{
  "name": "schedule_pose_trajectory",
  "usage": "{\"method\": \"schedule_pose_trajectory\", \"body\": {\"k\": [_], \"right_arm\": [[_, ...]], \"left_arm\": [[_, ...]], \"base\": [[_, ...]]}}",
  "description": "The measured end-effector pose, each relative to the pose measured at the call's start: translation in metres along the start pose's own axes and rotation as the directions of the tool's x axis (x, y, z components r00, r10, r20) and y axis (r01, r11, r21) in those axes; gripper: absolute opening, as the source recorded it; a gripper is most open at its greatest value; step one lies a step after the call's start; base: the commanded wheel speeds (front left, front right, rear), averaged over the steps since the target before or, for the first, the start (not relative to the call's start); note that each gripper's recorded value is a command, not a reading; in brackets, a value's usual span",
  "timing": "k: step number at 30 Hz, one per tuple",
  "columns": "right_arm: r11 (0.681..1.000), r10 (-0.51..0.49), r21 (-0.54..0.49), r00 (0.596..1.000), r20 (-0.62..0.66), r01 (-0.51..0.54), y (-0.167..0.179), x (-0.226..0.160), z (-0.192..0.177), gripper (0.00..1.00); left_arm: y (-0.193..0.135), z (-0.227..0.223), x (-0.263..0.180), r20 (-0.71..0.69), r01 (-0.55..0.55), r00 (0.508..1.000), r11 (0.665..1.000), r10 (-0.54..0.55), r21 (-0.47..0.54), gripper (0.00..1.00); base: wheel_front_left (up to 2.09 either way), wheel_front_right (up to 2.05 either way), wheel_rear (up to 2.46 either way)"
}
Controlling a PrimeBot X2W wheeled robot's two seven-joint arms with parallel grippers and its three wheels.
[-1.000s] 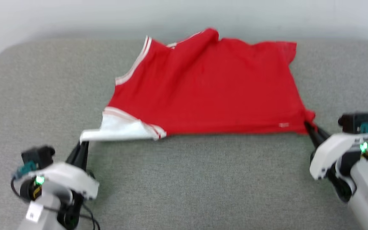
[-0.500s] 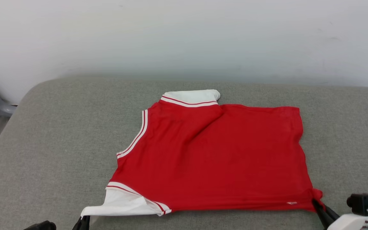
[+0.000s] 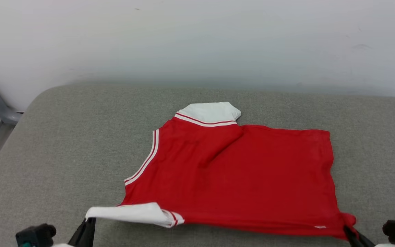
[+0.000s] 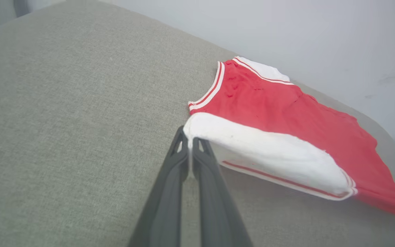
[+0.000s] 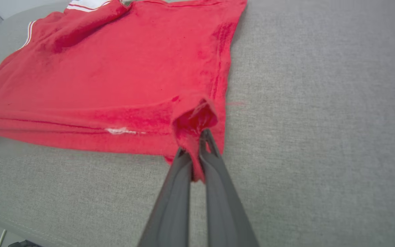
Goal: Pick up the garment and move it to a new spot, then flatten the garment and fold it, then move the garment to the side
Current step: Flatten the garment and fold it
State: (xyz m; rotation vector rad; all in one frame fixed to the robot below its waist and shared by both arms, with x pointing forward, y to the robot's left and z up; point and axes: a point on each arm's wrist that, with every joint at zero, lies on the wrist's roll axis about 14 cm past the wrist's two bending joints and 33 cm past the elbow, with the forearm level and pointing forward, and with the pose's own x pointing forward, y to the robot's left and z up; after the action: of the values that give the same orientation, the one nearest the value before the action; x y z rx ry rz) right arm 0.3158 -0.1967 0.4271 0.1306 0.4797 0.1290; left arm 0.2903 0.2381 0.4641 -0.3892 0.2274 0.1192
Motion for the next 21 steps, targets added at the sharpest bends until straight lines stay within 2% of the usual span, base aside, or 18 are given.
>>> {"method": "schedule_pose_trajectory", "body": {"k": [5, 10, 21], "right_arm": [[0.999, 0.0, -0.043, 1.0, 0.004, 0.0, 0.005, 0.005, 0.021, 0.0], [0.998, 0.013, -0.069, 0.999, -0.033, -0.015, 0.01, 0.03, 0.034, 0.0], [0.997, 0.012, -0.067, 0.985, -0.17, -0.024, 0.003, 0.085, 0.009, 0.0]], "left_arm": [[-0.024, 0.022, 0.027, 0.033, 0.081, 0.996, 0.996, -0.082, 0.033, 0.0], [-0.037, 0.027, 0.065, 0.018, 0.126, 0.992, 0.991, -0.127, 0.05, 0.0], [-0.036, -0.025, 0.129, -0.166, 0.136, 0.978, 0.99, -0.13, 0.028, 0.0]], "base": [[0.0, 0.0, 0.0], [0.0, 0.0, 0.0], [0.0, 0.0, 0.0]]}}
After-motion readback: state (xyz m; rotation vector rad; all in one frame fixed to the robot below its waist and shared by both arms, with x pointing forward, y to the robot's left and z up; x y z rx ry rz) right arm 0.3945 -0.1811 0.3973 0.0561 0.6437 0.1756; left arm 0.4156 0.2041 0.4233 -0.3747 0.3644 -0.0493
